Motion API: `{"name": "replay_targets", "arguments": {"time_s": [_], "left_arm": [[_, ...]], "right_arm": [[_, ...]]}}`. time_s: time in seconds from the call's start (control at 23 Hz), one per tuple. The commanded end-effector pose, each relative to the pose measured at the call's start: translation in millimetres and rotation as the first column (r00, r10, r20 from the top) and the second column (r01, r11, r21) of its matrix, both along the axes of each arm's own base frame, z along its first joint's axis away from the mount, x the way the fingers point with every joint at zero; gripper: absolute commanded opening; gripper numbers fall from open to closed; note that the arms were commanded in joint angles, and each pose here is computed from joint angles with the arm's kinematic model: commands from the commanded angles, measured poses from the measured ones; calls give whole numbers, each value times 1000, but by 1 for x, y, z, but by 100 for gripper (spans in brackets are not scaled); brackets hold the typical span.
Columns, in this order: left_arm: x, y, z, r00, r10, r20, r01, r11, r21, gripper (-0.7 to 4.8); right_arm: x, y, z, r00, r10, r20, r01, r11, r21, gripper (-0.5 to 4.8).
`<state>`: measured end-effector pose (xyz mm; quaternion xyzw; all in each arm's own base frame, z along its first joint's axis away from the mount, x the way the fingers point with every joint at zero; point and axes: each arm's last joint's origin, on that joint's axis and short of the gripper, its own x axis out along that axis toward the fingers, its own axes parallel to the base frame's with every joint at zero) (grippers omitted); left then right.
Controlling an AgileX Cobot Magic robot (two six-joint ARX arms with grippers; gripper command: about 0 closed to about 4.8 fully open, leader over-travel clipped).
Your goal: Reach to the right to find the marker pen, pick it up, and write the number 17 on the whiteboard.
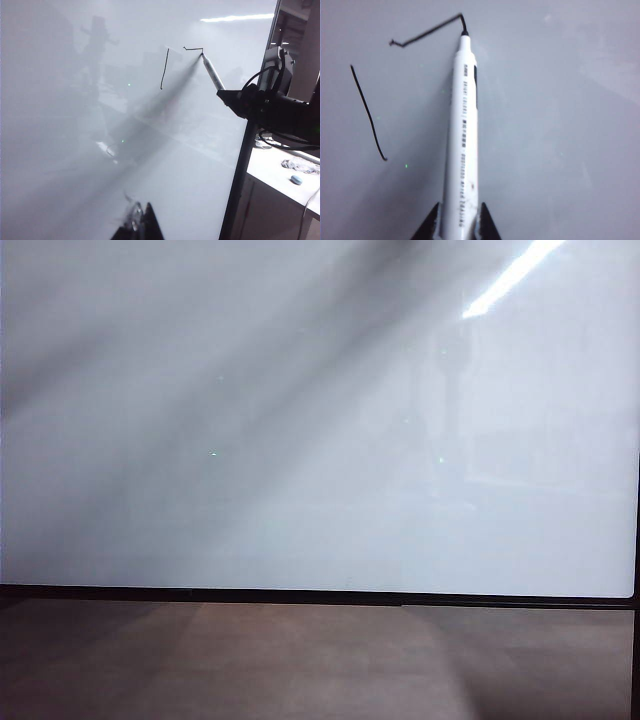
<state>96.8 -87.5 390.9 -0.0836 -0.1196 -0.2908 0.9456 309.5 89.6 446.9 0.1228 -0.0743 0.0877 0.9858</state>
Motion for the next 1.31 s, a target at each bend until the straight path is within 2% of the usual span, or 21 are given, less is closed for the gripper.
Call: {"name": "replay_targets", "arguments": {"time_s": [0.04, 0.74, 1.09, 1.31], "left_arm": [[-1, 0, 2, 1000, -5, 12, 6, 1000, -7, -5], [-1, 0, 2, 1000, -5, 11, 5, 1000, -7, -5], [0, 0, 1, 1000, -5, 10, 6, 1000, -6, -5], [0, 0, 1, 1000, -5, 11, 6, 1000, -7, -5]], "right_arm": [[2, 1, -8, 999, -1, -52, 1, 1000, -10, -2], [9, 4, -59, 984, 11, -178, -12, 1000, -2, -2], [2, 6, -52, 989, 29, -146, -28, 1000, 8, -2], [-27, 11, -32, 995, 57, -85, -56, 998, 10, -2]]}}
